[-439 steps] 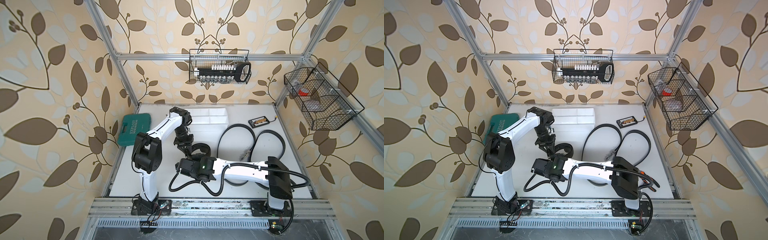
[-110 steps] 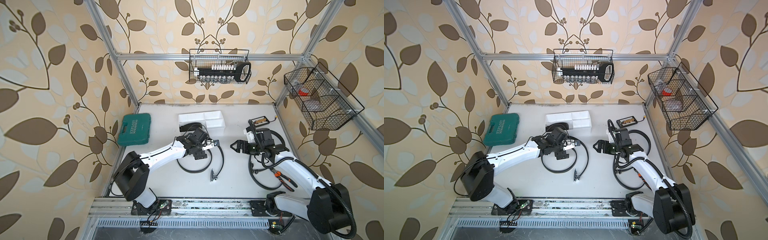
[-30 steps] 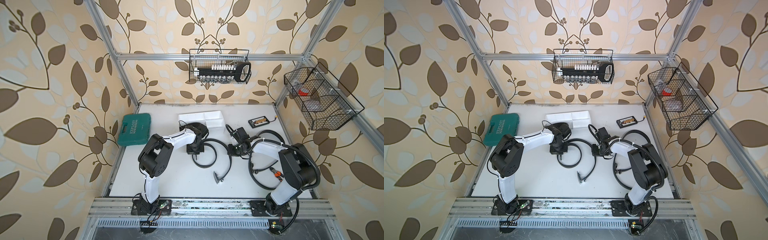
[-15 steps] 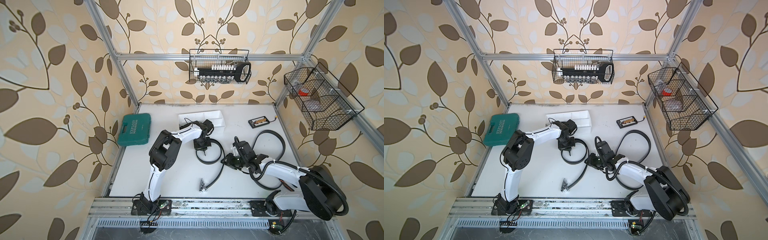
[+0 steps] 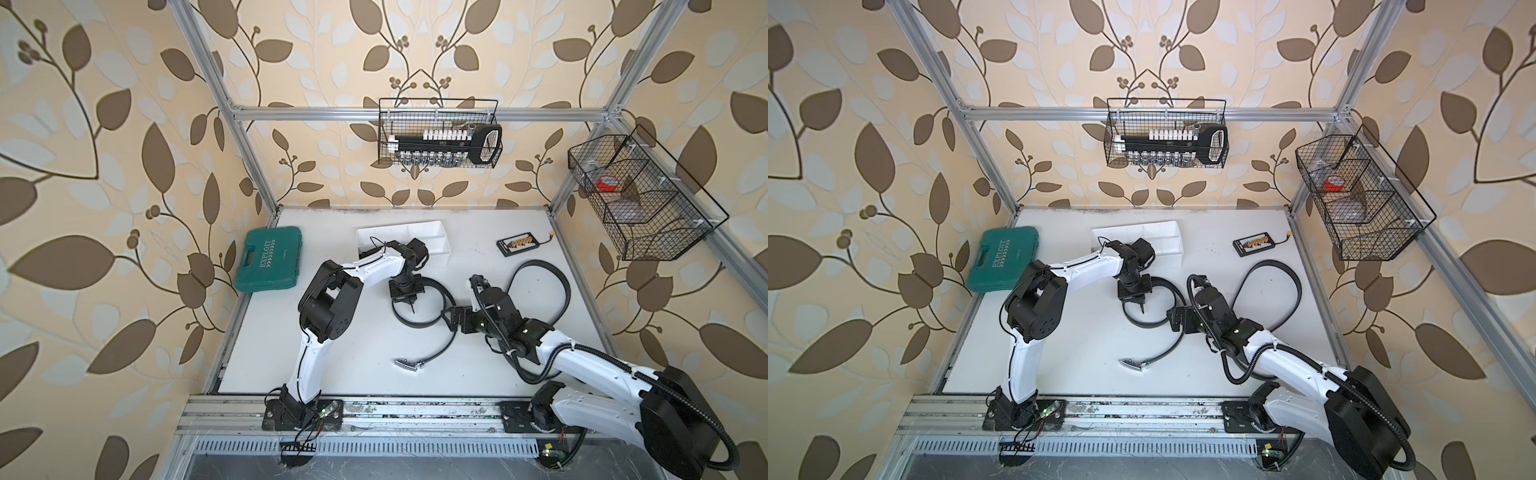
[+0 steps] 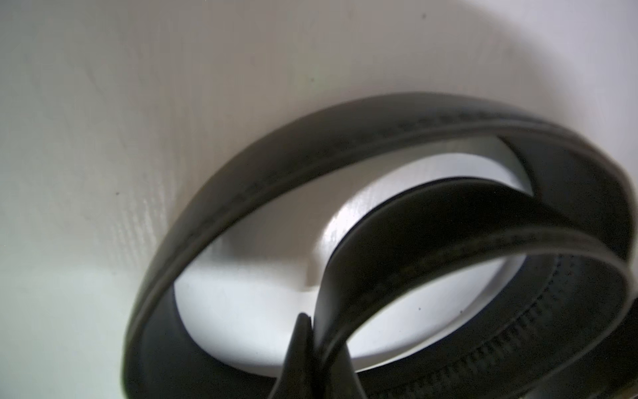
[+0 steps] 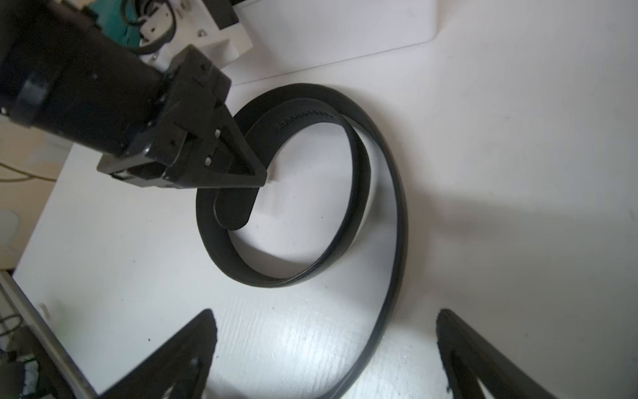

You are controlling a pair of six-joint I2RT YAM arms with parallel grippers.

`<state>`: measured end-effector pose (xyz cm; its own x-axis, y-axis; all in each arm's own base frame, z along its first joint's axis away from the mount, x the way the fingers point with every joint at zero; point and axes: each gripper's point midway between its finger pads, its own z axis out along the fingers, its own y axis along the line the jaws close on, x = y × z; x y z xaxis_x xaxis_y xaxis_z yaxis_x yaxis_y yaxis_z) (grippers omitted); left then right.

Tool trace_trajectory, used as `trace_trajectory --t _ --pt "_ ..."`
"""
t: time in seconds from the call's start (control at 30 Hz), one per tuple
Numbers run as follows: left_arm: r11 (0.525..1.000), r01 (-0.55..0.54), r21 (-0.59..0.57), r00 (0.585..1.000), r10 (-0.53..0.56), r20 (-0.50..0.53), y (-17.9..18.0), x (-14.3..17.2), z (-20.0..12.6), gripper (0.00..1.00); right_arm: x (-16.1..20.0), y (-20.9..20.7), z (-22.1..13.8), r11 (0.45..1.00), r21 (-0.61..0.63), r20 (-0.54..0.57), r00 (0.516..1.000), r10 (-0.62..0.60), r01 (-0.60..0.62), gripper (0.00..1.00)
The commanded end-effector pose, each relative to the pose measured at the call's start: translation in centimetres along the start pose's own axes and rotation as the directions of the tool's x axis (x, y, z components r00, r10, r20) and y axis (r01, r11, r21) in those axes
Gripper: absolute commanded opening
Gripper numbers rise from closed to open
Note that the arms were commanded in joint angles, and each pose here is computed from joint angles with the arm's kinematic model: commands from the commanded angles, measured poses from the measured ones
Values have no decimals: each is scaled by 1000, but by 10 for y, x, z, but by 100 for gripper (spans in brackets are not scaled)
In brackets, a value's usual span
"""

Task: Place the belts into the storage roll
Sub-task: Roll the belt at the center of the board.

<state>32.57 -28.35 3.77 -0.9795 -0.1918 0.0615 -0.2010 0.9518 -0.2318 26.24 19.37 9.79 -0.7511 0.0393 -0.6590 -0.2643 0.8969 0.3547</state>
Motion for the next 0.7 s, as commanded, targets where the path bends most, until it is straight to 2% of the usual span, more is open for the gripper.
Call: trace_trajectory --t 0.0,0.03,0.1,0.27,0.43,0.67 --pt "998 66 23 998 -66 -5 -8 11 -34 0 -16 27 0 978 -47 31 978 -204 205 98" --pt "993 115 16 993 -115 -24 -8 14 -35 0 -17 28 3 972 -43 25 973 -230 231 95" --pt "989 148 27 987 -146 -65 -13 19 -35 0 -14 38 7 957 -62 17 959 -282 283 84" --pt "972 224 71 968 -213 -134 -24 28 -35 0 -14 55 21 933 -81 15 936 -351 351 64" --pt "962 258 89 955 -240 -171 -29 31 -33 0 -12 59 34 930 -86 19 933 -358 359 54" --pt "959 269 92 952 -250 -177 -29 33 -35 0 -10 62 44 933 -100 19 938 -345 345 48"
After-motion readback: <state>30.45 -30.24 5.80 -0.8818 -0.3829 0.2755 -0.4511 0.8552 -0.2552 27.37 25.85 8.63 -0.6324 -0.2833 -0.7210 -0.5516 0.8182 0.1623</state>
